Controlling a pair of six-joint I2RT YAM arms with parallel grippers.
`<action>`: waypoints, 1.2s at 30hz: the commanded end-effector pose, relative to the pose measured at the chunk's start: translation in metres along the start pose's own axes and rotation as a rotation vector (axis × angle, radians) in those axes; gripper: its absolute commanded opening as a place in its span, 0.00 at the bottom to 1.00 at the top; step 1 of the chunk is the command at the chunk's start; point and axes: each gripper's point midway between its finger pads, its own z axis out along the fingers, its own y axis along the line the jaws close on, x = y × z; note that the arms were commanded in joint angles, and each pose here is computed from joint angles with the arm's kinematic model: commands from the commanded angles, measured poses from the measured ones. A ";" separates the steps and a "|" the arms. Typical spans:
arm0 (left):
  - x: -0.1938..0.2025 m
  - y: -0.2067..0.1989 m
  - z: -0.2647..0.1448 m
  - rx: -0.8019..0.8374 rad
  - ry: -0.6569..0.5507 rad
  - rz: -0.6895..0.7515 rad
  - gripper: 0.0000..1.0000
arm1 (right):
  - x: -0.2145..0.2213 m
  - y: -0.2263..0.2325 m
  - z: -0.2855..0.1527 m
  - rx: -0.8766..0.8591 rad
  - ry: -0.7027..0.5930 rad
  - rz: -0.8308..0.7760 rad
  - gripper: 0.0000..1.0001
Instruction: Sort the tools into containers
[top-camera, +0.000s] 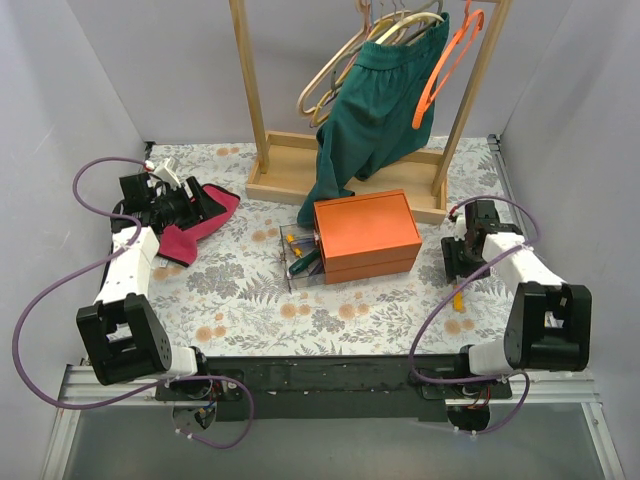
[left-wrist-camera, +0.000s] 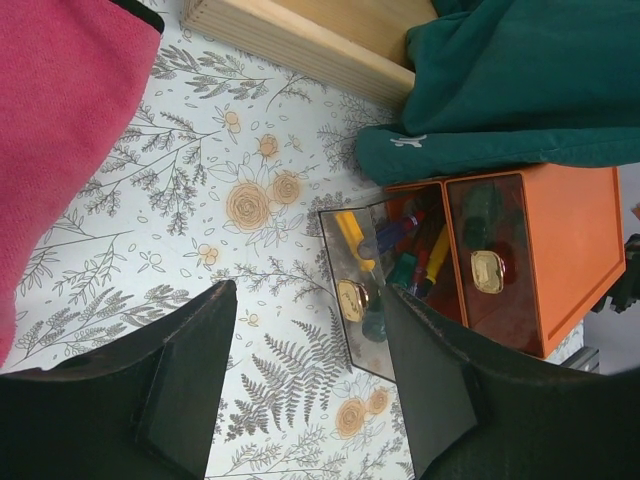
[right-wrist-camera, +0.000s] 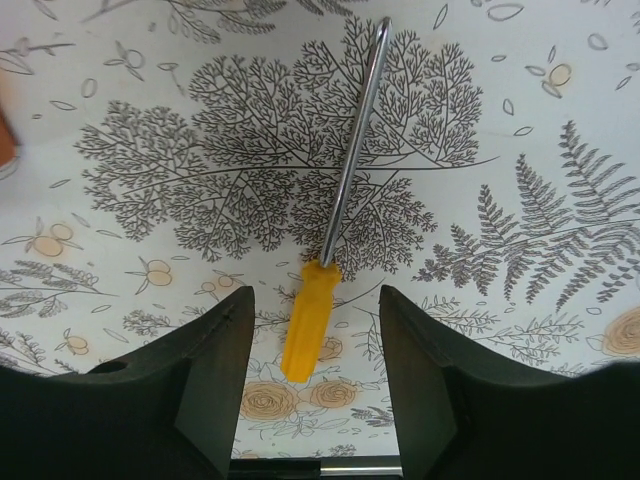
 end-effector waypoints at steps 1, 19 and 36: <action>-0.007 -0.007 -0.012 -0.016 -0.040 0.052 0.59 | 0.004 0.000 0.011 -0.027 0.040 0.040 0.59; -0.021 0.002 -0.012 -0.049 -0.063 0.063 0.59 | 0.012 -0.001 0.019 -0.128 0.134 0.093 0.05; -0.059 -0.011 -0.002 0.016 -0.122 0.034 0.60 | -0.038 0.175 -0.229 -0.846 -0.694 -0.562 0.01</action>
